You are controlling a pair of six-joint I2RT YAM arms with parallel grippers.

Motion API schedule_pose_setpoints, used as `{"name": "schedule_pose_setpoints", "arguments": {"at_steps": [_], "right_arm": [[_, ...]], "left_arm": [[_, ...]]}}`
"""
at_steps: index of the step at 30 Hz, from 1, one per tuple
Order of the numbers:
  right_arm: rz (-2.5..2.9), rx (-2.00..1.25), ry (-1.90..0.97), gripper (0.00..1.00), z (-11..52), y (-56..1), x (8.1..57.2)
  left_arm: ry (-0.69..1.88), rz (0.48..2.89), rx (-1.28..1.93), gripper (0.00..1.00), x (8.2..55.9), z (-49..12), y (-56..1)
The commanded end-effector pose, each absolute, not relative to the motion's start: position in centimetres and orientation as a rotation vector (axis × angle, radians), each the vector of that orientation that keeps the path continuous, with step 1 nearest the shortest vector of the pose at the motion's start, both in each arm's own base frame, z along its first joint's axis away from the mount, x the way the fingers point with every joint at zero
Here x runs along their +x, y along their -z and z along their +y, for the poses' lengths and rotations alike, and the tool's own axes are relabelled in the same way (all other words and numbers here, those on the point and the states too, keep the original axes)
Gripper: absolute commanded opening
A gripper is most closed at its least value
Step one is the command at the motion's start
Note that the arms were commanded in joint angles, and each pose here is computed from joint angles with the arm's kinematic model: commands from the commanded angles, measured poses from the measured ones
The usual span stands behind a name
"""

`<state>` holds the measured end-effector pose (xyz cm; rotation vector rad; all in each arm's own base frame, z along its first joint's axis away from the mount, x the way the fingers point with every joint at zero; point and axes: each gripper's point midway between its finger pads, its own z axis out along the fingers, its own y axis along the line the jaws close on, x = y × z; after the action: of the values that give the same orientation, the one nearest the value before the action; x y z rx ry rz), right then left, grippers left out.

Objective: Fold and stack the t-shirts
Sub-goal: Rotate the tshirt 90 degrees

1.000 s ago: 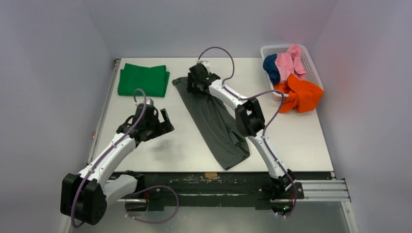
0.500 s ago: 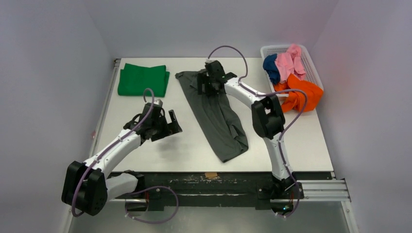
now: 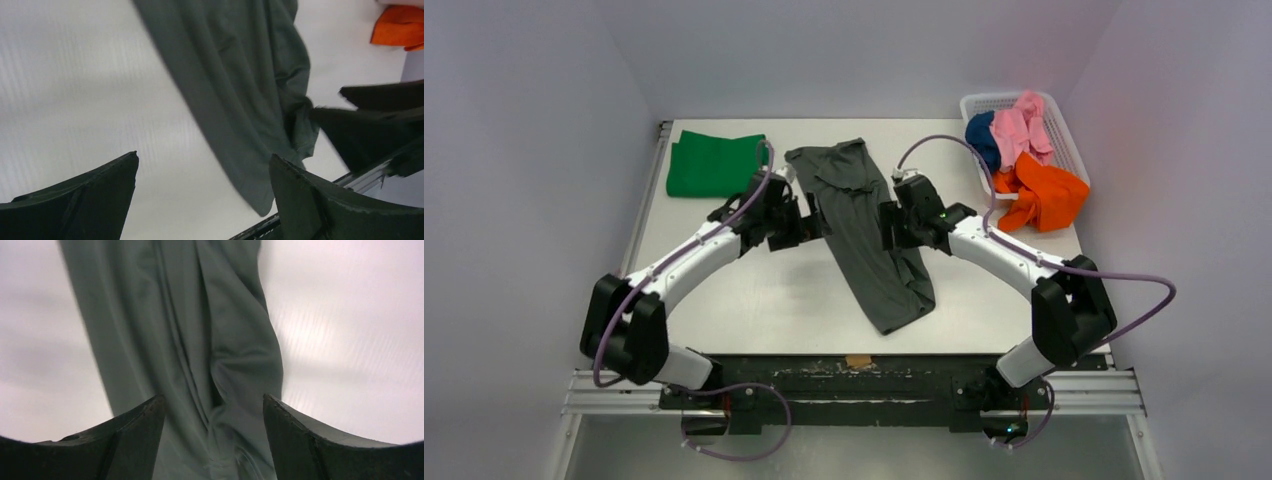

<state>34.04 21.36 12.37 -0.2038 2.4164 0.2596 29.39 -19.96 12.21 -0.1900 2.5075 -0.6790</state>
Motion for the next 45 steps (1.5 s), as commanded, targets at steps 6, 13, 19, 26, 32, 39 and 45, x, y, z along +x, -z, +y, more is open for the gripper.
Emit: {"name": "schedule_pose_setpoints", "arguments": {"at_steps": [6,13,19,26,32,39,45], "right_arm": [[2.561,-0.242,-0.211,0.48,20.0,-6.3,30.9],[2.636,-0.167,-0.047,0.36,16.8,-4.7,26.2],[2.709,-0.006,0.072,0.45,13.1,-3.9,20.8],[2.738,0.016,-0.154,0.58,13.6,-4.7,17.0],[2.508,-0.065,-0.459,0.66,17.8,-9.5,20.0],[2.519,-0.101,-0.388,0.74,20.2,-7.7,25.6],[2.668,-0.207,-0.325,0.76,20.8,-3.2,24.6]], "left_arm": [[0.886,2.420,-0.045,1.00,41.0,-28.1,-15.1],[0.965,2.540,-0.036,1.00,46.9,-32.4,-10.9],[0.972,2.586,-0.121,1.00,48.4,-32.0,-8.0],[0.986,2.583,-0.190,1.00,50.0,-30.4,-7.5],[0.978,2.599,-0.203,1.00,50.4,-29.6,-7.0],[0.982,2.625,-0.239,1.00,50.5,-29.7,-5.6],[0.981,2.623,-0.287,1.00,51.6,-29.8,-4.7]]}}
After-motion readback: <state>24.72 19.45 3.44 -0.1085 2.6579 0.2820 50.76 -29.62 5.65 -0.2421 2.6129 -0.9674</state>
